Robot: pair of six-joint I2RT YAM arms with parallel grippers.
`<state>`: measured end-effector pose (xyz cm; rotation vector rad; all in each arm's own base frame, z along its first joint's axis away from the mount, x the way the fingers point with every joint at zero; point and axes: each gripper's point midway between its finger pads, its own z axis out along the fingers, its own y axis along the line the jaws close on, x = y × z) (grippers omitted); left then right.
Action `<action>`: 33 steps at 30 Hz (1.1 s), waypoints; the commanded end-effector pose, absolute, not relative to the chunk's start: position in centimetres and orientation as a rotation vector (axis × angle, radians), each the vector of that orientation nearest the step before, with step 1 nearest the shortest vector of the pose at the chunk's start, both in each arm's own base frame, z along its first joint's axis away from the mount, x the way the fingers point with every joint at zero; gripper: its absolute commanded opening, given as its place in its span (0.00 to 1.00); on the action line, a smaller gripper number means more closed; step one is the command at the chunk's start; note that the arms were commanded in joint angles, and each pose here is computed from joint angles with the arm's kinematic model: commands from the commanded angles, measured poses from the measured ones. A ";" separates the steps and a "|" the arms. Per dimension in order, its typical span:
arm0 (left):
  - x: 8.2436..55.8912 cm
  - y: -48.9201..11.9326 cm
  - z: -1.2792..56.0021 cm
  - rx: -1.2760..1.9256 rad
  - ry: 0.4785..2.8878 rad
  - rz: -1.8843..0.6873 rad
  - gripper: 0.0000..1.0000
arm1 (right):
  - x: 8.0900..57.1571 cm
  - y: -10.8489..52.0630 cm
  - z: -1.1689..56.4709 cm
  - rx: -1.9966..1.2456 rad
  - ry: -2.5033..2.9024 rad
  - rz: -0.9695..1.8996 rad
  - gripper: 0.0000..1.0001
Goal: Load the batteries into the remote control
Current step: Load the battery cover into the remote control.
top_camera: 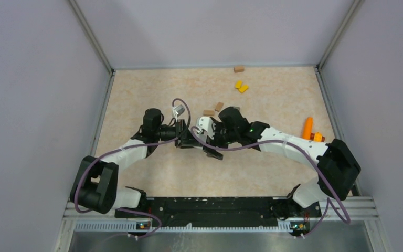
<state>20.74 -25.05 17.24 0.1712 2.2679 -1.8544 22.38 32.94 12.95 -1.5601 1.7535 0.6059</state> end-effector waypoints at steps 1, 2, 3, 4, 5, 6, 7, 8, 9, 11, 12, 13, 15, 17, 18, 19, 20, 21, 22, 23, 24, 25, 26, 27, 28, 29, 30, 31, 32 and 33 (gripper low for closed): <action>19.9 -24.9 19.6 0.306 2.192 -1.945 0.00 | 23.2 34.9 17.4 -1.472 1.615 0.642 0.91; 20.0 -24.8 19.5 0.301 2.192 -1.944 0.00 | 23.1 35.0 17.9 -1.458 1.602 0.653 0.91; 20.1 -24.8 19.6 0.298 2.190 -1.942 0.00 | 23.0 35.0 18.4 -1.443 1.586 0.666 0.92; 20.2 -24.7 19.6 0.295 2.188 -1.940 0.00 | 22.8 35.1 19.1 -1.422 1.568 0.680 0.92; 20.3 -24.6 19.6 0.290 2.187 -1.938 0.00 | 22.7 35.1 19.6 -1.405 1.551 0.691 0.93; 20.4 -24.6 19.6 0.288 2.186 -1.936 0.00 | 22.6 35.0 20.3 -1.384 1.528 0.701 0.93; 20.5 -24.5 19.7 0.287 2.182 -1.933 0.00 | 22.5 34.9 20.7 -1.361 1.513 0.711 0.93; 20.5 -24.5 19.7 0.286 2.181 -1.932 0.00 | 22.3 34.9 21.5 -1.339 1.491 0.721 0.94; 20.5 -24.5 19.7 0.284 2.180 -1.930 0.00 | 22.1 34.8 22.1 -1.317 1.474 0.733 0.94; 20.6 -24.4 19.8 0.282 2.174 -1.927 0.00 | 21.8 34.6 23.5 -1.265 1.447 0.762 0.95; 20.6 -24.3 19.9 0.283 2.171 -1.928 0.00 | 21.6 34.5 24.5 -1.234 1.430 0.780 0.95; 20.7 -24.3 20.0 0.281 2.168 -1.926 0.00 | 21.4 34.3 25.2 -1.207 1.423 0.795 0.95; 20.8 -24.2 20.3 0.280 2.157 -1.925 0.00 | 21.5 34.0 26.9 -1.124 1.421 0.818 0.95; 20.8 -24.1 20.8 0.280 2.142 -1.929 0.00 | 22.0 33.3 28.6 -0.980 1.466 0.841 0.95; 20.8 -24.0 21.0 0.281 2.131 -1.930 0.00 | 22.5 32.8 29.3 -0.892 1.502 0.849 0.95; 20.8 -24.0 21.4 0.284 2.121 -1.935 0.00 | 22.9 32.3 29.7 -0.791 1.555 0.867 0.95; 20.8 -24.0 21.7 0.286 2.110 -1.938 0.00 | 23.4 31.8 29.9 -0.703 1.607 0.871 0.95; 20.7 -24.0 22.1 0.290 2.098 -1.940 0.00 | 23.9 31.2 29.9 -0.597 1.672 0.878 0.95; 20.8 -24.0 22.4 0.290 2.089 -1.941 0.00 | 24.2 30.8 29.6 -0.511 1.735 0.895 0.95; 20.8 -24.0 22.8 0.292 2.077 -1.941 0.00 | 24.3 30.5 29.1 -0.420 1.807 0.932 0.94; 20.8 -24.0 23.2 0.294 2.067 -1.944 0.00 | 24.3 30.1 28.6 -0.340 1.868 0.959 0.94; 20.8 -24.0 23.5 0.292 2.060 -1.947 0.00 | 24.4 29.7 27.8 -0.241 1.933 0.979 0.94; 20.8 -24.0 23.9 0.290 2.053 -1.950 0.00 | 24.5 29.2 27.1 -0.140 1.988 1.002 0.94; 20.8 -23.9 24.2 0.284 2.046 -1.953 0.00 | 24.4 28.9 26.6 -0.064 2.016 1.051 0.94; 20.8 -23.9 24.5 0.284 2.039 -1.954 0.00 | 24.0 29.0 26.5 -0.027 2.017 1.115 0.94; 20.8 -23.9 24.8 0.282 2.034 -1.957 0.00 | 23.6 29.2 26.8 -0.005 1.993 1.182 0.95; 20.8 -23.9 25.1 0.279 2.030 -1.957 0.00 | 23.4 29.4 27.5 0.011 1.941 1.246 0.95; 20.8 -23.9 25.3 0.275 2.028 -1.959 0.00 | 23.1 29.5 27.9 0.021 1.902 1.298 0.95; 20.8 -23.9 25.5 0.270 2.028 -1.962 0.00 | 22.7 29.7 28.0 0.025 1.874 1.347 0.95; 20.9 -23.9 25.7 0.269 2.026 -1.965 0.00 | 22.4 30.0 28.3 0.016 1.851 1.388 0.95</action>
